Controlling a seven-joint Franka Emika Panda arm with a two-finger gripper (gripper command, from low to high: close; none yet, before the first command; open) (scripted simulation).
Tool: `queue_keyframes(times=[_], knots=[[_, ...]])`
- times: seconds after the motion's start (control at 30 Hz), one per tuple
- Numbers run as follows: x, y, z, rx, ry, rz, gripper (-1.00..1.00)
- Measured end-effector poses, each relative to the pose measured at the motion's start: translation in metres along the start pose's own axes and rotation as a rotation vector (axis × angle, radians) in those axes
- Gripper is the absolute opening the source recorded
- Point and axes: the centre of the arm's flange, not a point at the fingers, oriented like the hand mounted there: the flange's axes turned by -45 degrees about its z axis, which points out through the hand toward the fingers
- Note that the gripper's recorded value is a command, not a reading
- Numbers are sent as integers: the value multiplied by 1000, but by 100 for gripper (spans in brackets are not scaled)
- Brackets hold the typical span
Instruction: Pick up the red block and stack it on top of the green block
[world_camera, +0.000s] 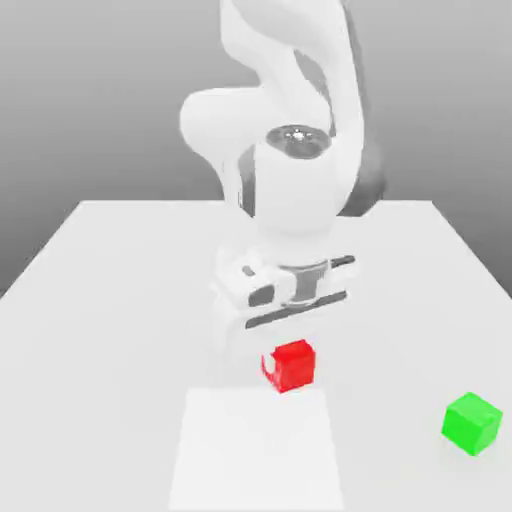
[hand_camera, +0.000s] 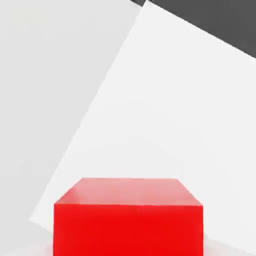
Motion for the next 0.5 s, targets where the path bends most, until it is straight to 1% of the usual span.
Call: queue_keyframes(times=[0.2, 0.27, 0.37, 0.4, 0.5], knots=[[92, -115, -20, 5, 6, -282, -100], [104, -130, -10, 6, 8, -309, -100], [107, -134, 26, 7, 8, -316, -100], [107, -134, 36, 7, 8, -317, 100], [107, -134, 36, 7, 8, -317, 100]])
